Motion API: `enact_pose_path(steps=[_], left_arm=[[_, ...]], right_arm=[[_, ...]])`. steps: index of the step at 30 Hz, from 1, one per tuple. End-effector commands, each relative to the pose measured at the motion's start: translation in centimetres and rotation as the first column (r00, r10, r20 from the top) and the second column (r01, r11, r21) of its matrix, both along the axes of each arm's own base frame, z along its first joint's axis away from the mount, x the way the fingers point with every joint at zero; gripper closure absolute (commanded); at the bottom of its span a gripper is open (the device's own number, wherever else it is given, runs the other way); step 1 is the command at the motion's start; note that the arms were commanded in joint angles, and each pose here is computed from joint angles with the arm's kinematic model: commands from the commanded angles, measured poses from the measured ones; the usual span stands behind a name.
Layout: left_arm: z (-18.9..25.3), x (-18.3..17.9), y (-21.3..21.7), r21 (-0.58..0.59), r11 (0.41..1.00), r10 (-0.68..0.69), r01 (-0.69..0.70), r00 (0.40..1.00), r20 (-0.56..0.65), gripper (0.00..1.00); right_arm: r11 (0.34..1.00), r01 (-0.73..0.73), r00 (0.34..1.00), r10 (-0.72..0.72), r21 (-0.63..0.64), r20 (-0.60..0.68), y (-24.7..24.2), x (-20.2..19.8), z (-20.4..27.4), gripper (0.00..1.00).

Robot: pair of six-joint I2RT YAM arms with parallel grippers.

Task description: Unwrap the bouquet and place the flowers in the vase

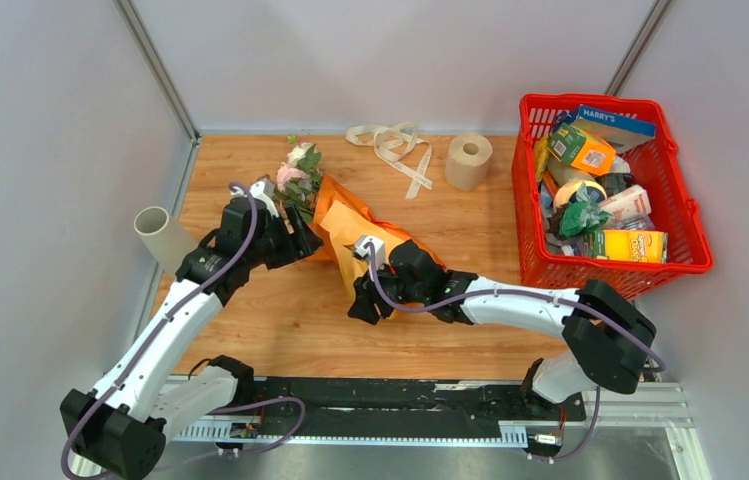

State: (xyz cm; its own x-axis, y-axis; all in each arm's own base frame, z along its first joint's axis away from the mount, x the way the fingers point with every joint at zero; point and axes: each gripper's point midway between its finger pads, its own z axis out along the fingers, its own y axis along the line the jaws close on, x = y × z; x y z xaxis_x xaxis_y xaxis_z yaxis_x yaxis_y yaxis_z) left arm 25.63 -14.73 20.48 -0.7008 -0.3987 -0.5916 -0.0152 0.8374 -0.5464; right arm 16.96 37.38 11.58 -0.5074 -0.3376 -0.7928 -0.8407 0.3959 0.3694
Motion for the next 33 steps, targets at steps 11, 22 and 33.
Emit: enact_pose_path(steps=[11,22,33], left_arm=[[3.8,1.4,-2.4,-0.052,0.994,-0.084,0.093,0.985,0.152,0.23],[3.9,1.5,-3.6,0.006,0.995,-0.101,0.101,0.986,0.13,0.23],[-0.5,0.8,-1.9,0.122,0.992,0.02,-0.018,1.0,-0.012,0.37]], right_arm=[[0.998,0.05,0.999,-0.051,0.034,0.011,2.2,0.5,0.1,0.48],[0.997,0.073,0.997,-0.073,0.031,0.018,2.2,0.8,0.1,0.48],[0.995,0.091,0.995,-0.092,0.047,0.029,1.9,0.7,0.9,0.48]])
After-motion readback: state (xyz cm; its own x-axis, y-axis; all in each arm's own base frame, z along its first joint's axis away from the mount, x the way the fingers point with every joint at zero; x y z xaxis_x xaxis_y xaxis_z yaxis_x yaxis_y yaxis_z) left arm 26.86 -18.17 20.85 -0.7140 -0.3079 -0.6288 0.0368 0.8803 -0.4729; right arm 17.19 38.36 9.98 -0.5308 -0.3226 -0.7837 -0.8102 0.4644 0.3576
